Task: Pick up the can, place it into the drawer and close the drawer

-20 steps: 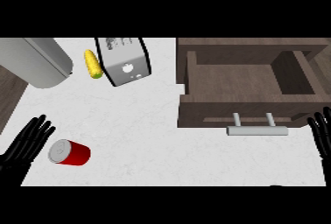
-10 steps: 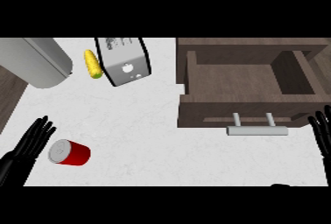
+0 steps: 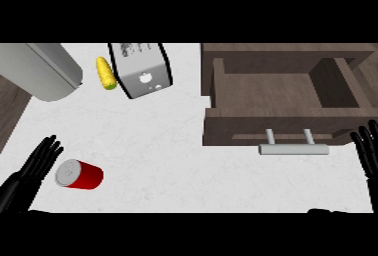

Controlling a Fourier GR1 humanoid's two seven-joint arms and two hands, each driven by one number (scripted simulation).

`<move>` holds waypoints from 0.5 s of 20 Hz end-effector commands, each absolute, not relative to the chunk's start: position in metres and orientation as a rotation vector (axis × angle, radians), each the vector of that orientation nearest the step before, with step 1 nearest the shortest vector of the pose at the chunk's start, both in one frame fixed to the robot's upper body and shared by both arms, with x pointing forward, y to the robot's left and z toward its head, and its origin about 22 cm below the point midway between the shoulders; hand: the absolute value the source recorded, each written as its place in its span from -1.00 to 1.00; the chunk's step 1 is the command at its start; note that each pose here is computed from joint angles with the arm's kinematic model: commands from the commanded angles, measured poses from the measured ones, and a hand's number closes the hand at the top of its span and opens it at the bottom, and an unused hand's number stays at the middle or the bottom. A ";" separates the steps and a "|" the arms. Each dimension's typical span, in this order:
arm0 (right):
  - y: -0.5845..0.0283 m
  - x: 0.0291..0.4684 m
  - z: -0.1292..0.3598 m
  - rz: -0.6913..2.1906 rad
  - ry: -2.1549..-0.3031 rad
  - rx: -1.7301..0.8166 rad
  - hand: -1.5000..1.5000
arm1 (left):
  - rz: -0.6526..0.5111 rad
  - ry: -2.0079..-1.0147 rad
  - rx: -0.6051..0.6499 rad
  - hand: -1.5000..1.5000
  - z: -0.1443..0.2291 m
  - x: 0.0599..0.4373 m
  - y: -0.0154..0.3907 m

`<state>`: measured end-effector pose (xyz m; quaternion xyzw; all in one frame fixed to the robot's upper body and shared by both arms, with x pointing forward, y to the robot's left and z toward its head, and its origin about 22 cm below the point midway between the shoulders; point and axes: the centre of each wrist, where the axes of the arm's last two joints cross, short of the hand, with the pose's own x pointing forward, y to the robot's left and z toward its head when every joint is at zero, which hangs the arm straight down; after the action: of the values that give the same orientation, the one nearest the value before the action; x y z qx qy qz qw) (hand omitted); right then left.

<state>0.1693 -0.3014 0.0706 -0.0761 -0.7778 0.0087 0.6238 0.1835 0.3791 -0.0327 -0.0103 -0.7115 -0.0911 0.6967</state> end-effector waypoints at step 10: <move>-0.311 0.165 0.072 -0.003 -1.800 -0.179 -1.00 | -0.193 -1.559 -0.005 -1.00 -0.080 0.189 0.395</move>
<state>0.1686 -0.2996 0.0751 -0.0802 -0.7811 0.0050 0.6193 0.1834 0.3914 -0.0688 -0.0085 -0.7048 -0.0899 0.7036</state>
